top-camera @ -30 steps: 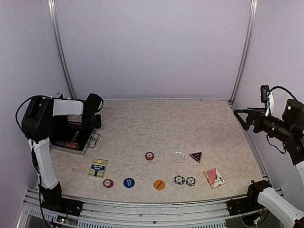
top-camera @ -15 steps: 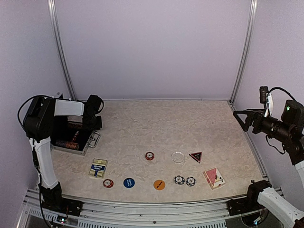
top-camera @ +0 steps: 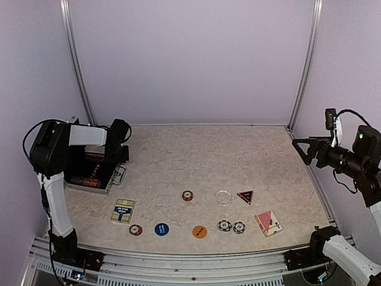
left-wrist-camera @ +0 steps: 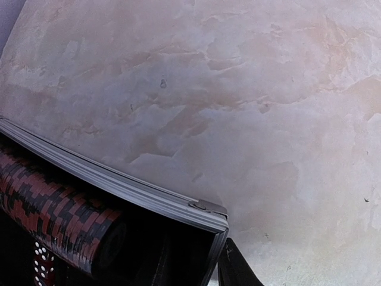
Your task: Pack up texas hold em set
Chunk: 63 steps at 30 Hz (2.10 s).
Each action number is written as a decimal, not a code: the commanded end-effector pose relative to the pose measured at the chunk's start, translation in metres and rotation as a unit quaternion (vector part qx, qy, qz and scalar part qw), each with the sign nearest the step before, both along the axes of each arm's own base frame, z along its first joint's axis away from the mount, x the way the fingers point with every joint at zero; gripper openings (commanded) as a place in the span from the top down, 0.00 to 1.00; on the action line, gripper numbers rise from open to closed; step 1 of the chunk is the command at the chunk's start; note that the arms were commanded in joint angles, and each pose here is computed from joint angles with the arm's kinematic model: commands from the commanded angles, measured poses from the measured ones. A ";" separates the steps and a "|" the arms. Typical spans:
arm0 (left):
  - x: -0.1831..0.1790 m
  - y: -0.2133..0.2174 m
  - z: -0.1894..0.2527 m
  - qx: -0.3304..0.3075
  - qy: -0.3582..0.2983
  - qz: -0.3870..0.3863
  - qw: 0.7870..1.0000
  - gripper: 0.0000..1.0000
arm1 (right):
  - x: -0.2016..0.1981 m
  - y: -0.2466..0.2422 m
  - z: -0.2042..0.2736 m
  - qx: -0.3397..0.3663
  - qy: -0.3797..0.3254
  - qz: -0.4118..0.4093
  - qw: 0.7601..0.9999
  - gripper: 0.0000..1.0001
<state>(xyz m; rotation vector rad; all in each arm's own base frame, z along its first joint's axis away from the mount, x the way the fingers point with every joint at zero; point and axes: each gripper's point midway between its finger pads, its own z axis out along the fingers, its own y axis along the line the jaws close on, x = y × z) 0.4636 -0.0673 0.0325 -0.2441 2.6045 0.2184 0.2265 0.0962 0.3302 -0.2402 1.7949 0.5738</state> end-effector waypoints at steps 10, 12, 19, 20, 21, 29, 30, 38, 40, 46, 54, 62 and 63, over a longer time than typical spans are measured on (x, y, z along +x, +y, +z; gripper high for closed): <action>0.017 -0.065 0.008 -0.007 -0.023 -0.048 0.999 0.75 | -0.004 0.003 0.000 0.004 -0.005 0.008 1.000 0.01; 0.019 -0.074 0.007 -0.008 -0.023 -0.053 0.998 0.75 | -0.004 0.003 -0.001 0.004 -0.005 0.007 1.000 0.01; 0.028 -0.107 0.007 -0.015 -0.028 -0.072 0.997 0.75 | -0.004 0.003 -0.001 0.003 -0.005 0.007 1.000 0.01; 0.029 -0.111 0.005 -0.015 -0.027 -0.075 0.997 0.75 | -0.004 0.003 -0.002 0.003 -0.004 0.007 1.000 0.01; 0.031 -0.116 0.005 -0.014 -0.026 -0.078 0.997 0.75 | -0.004 0.003 -0.002 0.002 -0.004 0.007 1.000 0.01; 0.040 -0.145 0.005 -0.012 -0.029 -0.096 0.995 0.75 | -0.004 0.001 -0.001 0.000 -0.004 0.003 1.000 0.01; 0.041 -0.148 0.004 -0.013 -0.029 -0.098 0.995 0.75 | -0.004 0.001 -0.002 -0.001 -0.004 0.003 1.000 0.01; 0.049 -0.182 0.010 -0.027 -0.041 -0.119 0.992 0.75 | -0.001 0.002 -0.003 0.000 0.000 0.004 1.000 0.01; 0.051 -0.194 0.015 -0.032 -0.046 -0.126 0.990 0.75 | -0.001 0.001 -0.003 -0.001 0.001 0.002 1.000 0.01; 0.053 -0.221 0.017 -0.049 -0.052 -0.142 0.987 0.74 | 0.001 0.001 -0.006 -0.003 0.005 0.000 1.000 0.01; 0.048 -0.250 0.016 -0.076 -0.056 -0.159 0.983 0.73 | 0.002 0.000 -0.006 -0.005 0.007 -0.003 1.000 0.01; 0.038 -0.278 0.024 -0.096 -0.068 -0.180 0.977 0.71 | 0.004 0.001 -0.005 -0.002 0.009 0.000 1.000 0.01; 0.037 -0.280 0.024 -0.098 -0.069 -0.182 0.976 0.71 | 0.004 0.001 -0.006 -0.002 0.009 -0.001 1.000 0.01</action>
